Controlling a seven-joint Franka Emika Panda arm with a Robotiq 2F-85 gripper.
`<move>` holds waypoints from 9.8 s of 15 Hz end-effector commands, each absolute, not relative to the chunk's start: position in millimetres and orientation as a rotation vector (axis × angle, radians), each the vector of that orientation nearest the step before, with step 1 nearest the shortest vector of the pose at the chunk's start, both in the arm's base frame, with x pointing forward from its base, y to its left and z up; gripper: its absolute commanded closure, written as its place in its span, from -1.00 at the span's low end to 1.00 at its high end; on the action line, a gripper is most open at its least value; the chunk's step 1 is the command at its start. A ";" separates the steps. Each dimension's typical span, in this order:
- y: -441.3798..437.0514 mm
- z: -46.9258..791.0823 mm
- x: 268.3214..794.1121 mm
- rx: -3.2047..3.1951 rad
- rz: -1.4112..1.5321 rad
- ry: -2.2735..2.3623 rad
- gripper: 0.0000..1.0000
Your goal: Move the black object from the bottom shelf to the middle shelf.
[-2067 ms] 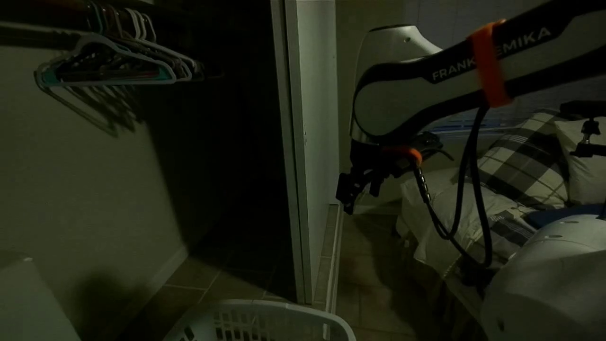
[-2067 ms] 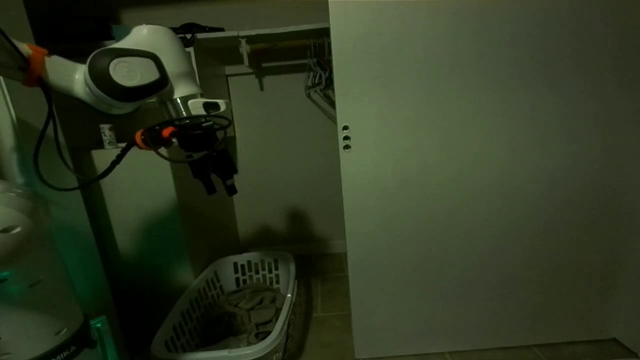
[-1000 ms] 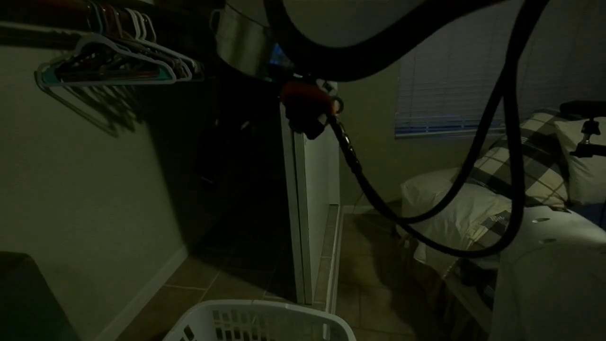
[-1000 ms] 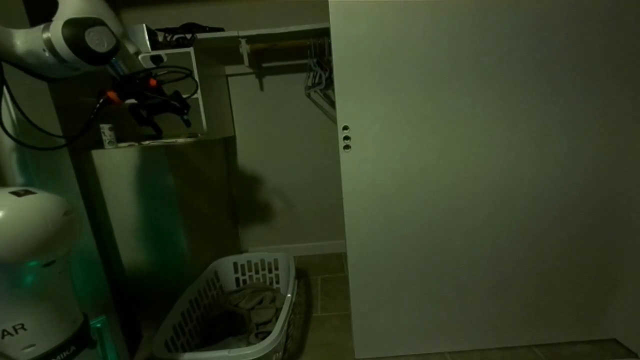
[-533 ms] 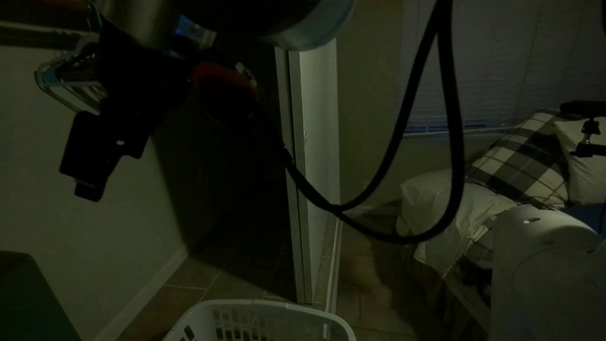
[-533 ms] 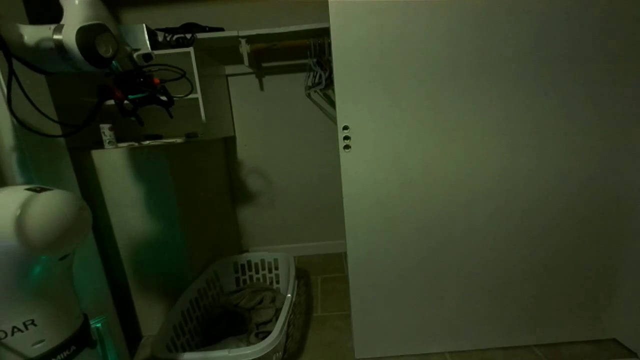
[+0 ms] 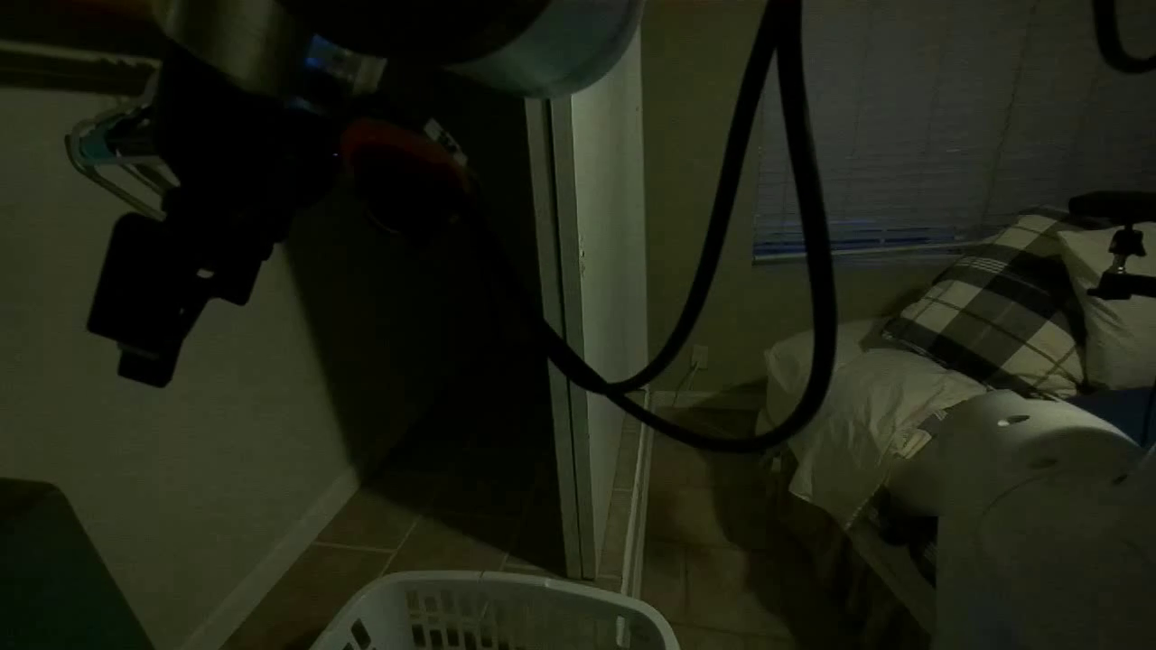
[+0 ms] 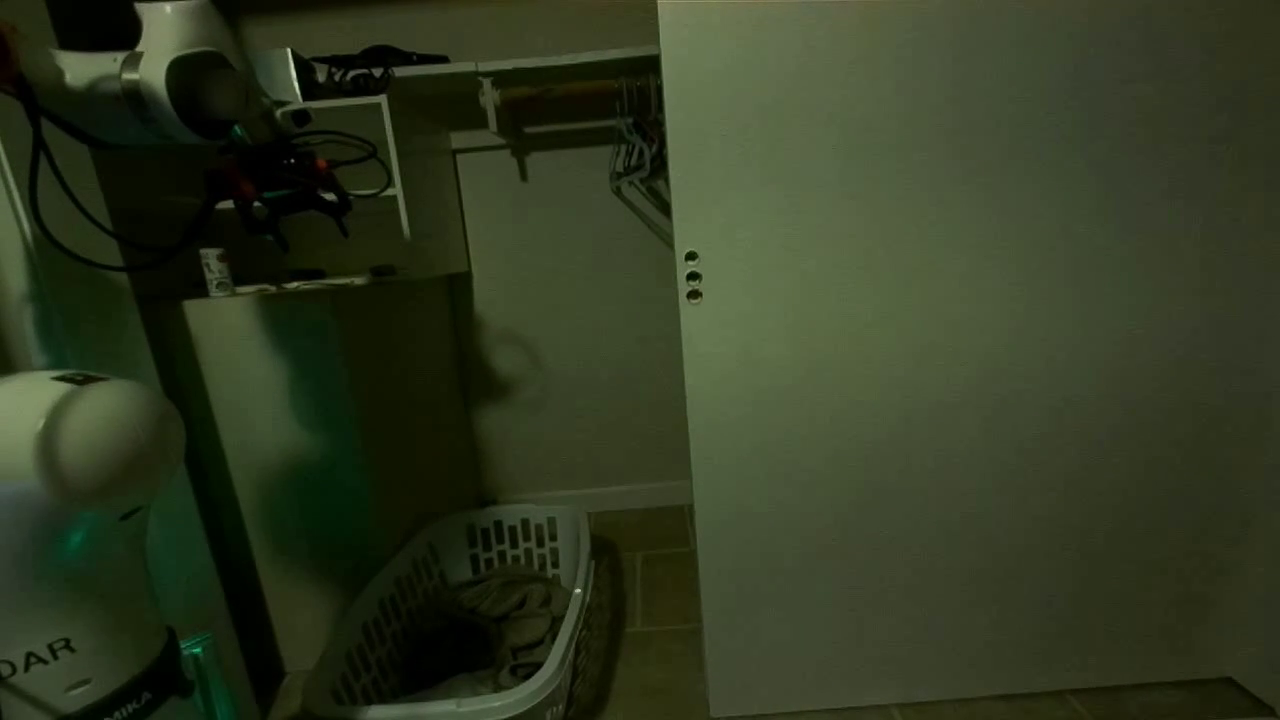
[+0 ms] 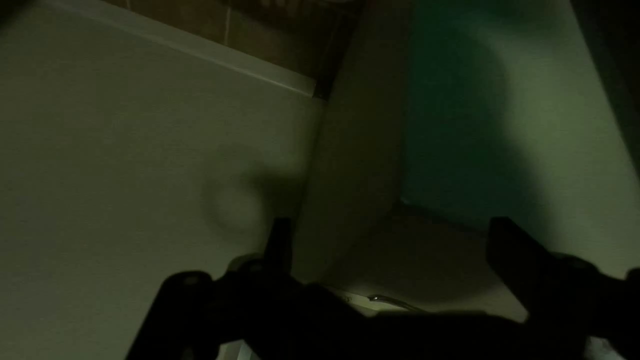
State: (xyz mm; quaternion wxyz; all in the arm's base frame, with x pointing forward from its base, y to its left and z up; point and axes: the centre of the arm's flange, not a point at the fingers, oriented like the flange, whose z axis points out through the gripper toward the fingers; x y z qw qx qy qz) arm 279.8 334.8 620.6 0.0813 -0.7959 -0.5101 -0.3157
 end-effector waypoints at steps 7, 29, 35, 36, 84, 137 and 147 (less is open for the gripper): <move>406.2 663.9 352.6 -2.147 -1.117 -1.674 -1.00; 519.1 618.1 377.0 -2.137 -0.998 -1.434 -1.00; 543.4 604.2 405.6 -2.194 -1.081 -1.385 -1.00; 547.4 604.2 409.3 -2.197 -1.085 -1.382 -1.00; 539.6 601.7 420.7 -2.198 -1.060 -1.324 0.86; 551.3 741.0 429.9 -2.089 -1.204 -1.203 0.80; 540.8 754.8 404.8 -2.150 -1.223 -1.200 -0.99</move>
